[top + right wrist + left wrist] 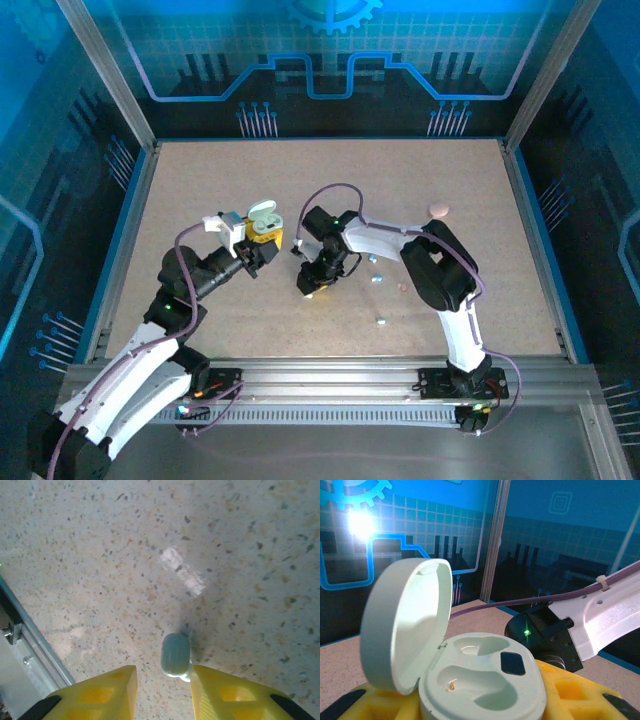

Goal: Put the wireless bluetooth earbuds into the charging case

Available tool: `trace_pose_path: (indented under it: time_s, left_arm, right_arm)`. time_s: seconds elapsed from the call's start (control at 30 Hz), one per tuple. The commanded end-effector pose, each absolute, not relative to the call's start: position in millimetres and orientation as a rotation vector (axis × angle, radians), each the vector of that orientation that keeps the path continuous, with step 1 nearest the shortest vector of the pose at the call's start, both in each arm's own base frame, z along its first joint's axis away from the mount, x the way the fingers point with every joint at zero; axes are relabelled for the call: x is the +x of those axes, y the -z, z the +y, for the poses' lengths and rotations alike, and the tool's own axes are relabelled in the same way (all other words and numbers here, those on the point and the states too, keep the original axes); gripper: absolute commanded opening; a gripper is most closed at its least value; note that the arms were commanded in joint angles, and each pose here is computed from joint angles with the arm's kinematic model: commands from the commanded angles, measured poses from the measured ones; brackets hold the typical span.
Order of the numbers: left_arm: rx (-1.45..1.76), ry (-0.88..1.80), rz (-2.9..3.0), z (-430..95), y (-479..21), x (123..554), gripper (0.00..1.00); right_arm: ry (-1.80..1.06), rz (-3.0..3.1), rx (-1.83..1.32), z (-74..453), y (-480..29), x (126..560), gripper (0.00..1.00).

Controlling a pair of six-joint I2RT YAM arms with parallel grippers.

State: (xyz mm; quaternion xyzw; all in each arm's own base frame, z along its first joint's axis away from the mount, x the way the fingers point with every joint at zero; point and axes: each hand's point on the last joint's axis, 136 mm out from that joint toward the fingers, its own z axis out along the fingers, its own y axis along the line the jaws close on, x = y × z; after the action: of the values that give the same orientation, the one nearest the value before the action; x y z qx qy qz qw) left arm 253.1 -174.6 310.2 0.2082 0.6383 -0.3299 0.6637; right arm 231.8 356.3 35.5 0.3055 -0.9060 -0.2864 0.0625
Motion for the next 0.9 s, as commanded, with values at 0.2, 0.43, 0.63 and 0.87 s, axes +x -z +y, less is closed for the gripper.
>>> trace_pose_path:
  time_s: [0.2,0.43,0.63,0.87]
  left_arm:
    - [0.492,0.753,1.375,-175,-333,248,0.35]
    - [0.489,0.752,1.366,-174,-338,247,0.35]
    - [0.489,0.749,1.343,-173,-346,242,0.35]
    - [0.495,0.745,1.326,-172,-354,239,0.35]
  right_arm:
    - [0.875,-2.75,0.972,363,-58,223,0.35]
    - [0.669,-2.844,1.022,362,-49,235,0.35]
    - [0.541,-2.837,1.096,370,-39,233,0.36]
    - [0.473,-2.812,1.157,378,-34,230,0.37]
